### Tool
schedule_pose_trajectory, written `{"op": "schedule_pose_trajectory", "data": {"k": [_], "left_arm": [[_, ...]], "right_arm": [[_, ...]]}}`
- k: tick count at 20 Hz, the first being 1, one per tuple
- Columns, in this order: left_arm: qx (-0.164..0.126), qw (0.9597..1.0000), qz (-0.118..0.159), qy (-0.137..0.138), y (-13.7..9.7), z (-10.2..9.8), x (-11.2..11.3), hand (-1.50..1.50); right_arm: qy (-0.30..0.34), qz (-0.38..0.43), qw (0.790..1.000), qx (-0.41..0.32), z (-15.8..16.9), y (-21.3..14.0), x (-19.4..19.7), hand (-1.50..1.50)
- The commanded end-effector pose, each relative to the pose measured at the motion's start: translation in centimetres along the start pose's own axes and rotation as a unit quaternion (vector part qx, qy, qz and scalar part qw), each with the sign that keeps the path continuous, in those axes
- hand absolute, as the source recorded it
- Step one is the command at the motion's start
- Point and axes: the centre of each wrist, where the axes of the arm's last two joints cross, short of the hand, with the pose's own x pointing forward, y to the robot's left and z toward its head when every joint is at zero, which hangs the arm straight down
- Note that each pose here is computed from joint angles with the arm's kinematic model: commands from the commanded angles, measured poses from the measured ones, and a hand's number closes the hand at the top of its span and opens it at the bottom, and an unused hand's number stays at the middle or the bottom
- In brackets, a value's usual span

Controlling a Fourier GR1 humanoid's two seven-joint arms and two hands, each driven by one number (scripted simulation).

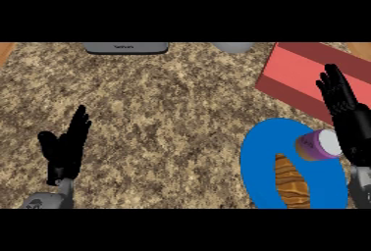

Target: Pick the croissant from the plate and place it in the cardboard box

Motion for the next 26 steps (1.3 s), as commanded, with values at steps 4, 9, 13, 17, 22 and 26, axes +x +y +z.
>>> {"op": "schedule_pose_trajectory", "data": {"k": [4,9,13,17,22,26], "left_arm": [[-0.104,0.9797,-0.098,-0.14,0.9,-0.7,4.4,0.0],[-0.17,0.9514,-0.129,-0.222,0.9,-0.8,8.8,0.0],[-0.186,0.9474,-0.129,-0.226,1.7,-1.4,7.8,0.0],[-0.199,0.9426,-0.136,-0.231,1.4,-2.1,8.4,0.0],[-0.196,0.9445,-0.129,-0.229,0.2,-1.7,8.4,0.0],[-0.191,0.9444,-0.132,-0.233,1.7,-1.8,8.0,0.0]], "right_arm": [[-0.108,0.027,0.993,0.033,-0.5,-5.6,7.6,-1.5],[-0.079,0.169,0.98,0.072,1.7,-11.6,8.3,-1.5],[-0.134,0.195,0.965,0.113,4.0,-14.6,6.6,-1.5],[-0.186,0.274,0.928,0.173,4.4,-14.1,7.6,-1.5],[-0.141,0.369,0.885,0.249,5.6,-12.8,8.9,-1.5],[-0.096,0.456,0.826,0.318,6.1,-10.8,11.1,-1.5]]}}
